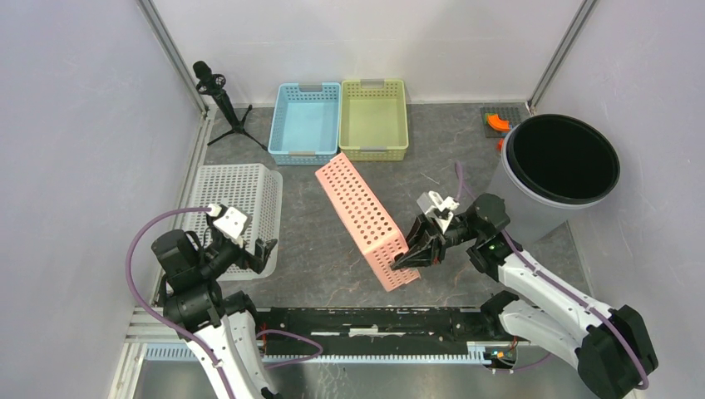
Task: Turn the large container upside down
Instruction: Place the container at the center of the board.
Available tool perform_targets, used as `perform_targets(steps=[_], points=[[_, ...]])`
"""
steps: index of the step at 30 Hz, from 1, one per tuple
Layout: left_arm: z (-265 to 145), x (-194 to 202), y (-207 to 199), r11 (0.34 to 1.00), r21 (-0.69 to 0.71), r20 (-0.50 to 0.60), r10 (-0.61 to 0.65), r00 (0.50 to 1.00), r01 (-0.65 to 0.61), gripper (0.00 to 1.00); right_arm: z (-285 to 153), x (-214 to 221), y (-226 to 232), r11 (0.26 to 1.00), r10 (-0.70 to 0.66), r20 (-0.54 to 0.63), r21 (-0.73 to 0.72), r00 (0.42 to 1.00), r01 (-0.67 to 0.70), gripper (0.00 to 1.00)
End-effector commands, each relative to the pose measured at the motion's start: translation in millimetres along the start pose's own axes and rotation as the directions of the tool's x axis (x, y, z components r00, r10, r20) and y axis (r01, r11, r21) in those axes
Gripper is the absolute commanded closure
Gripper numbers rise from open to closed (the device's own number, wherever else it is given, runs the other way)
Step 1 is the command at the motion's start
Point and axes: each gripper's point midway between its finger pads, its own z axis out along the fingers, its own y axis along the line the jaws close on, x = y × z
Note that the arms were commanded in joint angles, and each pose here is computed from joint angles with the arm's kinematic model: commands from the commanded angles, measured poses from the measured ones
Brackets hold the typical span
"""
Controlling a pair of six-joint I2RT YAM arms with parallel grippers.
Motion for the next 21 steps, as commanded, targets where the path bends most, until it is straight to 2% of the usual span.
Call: perform_targets(steps=[1,11,21], points=[[1.5,-3.2,5.1,1.000,-0.007,0.011,0.021,1.000,-0.021,0.00,-1.6,7.9,-17.5,0.991,-0.120,-0.033,0.056,0.992,0.121,1.00],[0.9,-3.4,5.1,1.000,-0.012,0.013,0.024,1.000,-0.023,0.00,-12.9,44.4,-63.2,0.957,-0.144,-0.156,0.229,0.977,0.178,0.91],[0.3,-3.5,4.5,0.999,-0.016,0.018,0.029,0.999,-0.029,0.00,-32.4,71.7,-97.1,0.908,-0.091,-0.346,0.356,0.934,0.220,0.73]])
